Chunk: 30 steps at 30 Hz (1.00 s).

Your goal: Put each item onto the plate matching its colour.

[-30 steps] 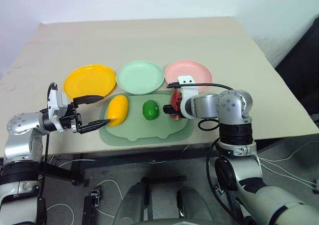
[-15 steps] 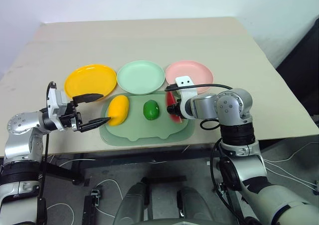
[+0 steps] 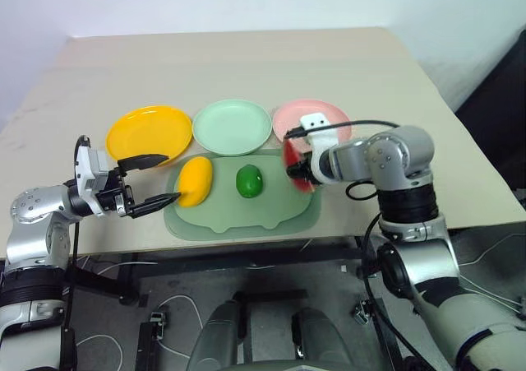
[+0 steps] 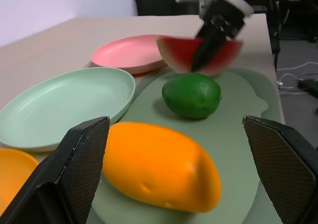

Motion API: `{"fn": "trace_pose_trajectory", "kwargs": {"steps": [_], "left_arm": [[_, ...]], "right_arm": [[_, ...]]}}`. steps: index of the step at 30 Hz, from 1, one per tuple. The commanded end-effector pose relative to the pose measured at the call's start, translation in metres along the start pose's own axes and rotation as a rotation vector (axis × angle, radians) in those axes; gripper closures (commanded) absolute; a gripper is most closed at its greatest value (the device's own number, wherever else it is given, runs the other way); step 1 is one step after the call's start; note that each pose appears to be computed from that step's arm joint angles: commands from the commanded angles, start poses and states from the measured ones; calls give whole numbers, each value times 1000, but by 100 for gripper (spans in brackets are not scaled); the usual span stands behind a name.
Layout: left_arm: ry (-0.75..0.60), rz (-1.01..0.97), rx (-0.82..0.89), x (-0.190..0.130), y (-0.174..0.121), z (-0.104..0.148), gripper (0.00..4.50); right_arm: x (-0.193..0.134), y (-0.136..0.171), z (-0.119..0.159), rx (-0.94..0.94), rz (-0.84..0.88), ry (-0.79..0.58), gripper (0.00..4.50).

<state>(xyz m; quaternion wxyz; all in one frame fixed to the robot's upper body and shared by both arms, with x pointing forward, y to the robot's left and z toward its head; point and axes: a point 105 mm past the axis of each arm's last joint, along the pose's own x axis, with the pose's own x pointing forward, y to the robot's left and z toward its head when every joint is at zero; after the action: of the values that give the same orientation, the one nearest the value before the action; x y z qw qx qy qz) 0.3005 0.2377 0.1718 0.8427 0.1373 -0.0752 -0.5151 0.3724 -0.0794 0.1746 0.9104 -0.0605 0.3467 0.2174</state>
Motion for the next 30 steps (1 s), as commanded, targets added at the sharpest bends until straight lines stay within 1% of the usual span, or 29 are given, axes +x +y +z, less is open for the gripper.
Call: {"fn": "trace_pose_trajectory", "kwargs": {"steps": [1, 6, 8, 10, 13, 18, 23, 26, 30], "left_arm": [[-16, 6, 43, -2, 3, 10, 0], [-17, 6, 44, -2, 4, 10, 0], [-19, 6, 43, -1, 4, 10, 0], [-20, 4, 44, 0, 5, 10, 0], [-21, 4, 45, 0, 6, 10, 0], [-24, 5, 48, 1, 7, 11, 0], [-24, 8, 48, 1, 6, 11, 0], [-24, 12, 50, 0, 7, 12, 0], [-23, 15, 52, -2, 6, 13, 0]], "right_arm": [[-12, -3, 18, 2, 25, -44, 228], [-25, -9, 37, 28, 52, -82, 228], [-26, -20, 48, 52, 27, -116, 228], [-24, -40, 59, 108, -23, -164, 228], [-20, -61, 69, 156, -67, -196, 228], [-12, -82, 75, 183, -110, -222, 228], [-1, -94, 78, 227, -115, -267, 228], [8, -97, 77, 251, -113, -292, 228], [20, -96, 70, 268, -107, -288, 228]]}}
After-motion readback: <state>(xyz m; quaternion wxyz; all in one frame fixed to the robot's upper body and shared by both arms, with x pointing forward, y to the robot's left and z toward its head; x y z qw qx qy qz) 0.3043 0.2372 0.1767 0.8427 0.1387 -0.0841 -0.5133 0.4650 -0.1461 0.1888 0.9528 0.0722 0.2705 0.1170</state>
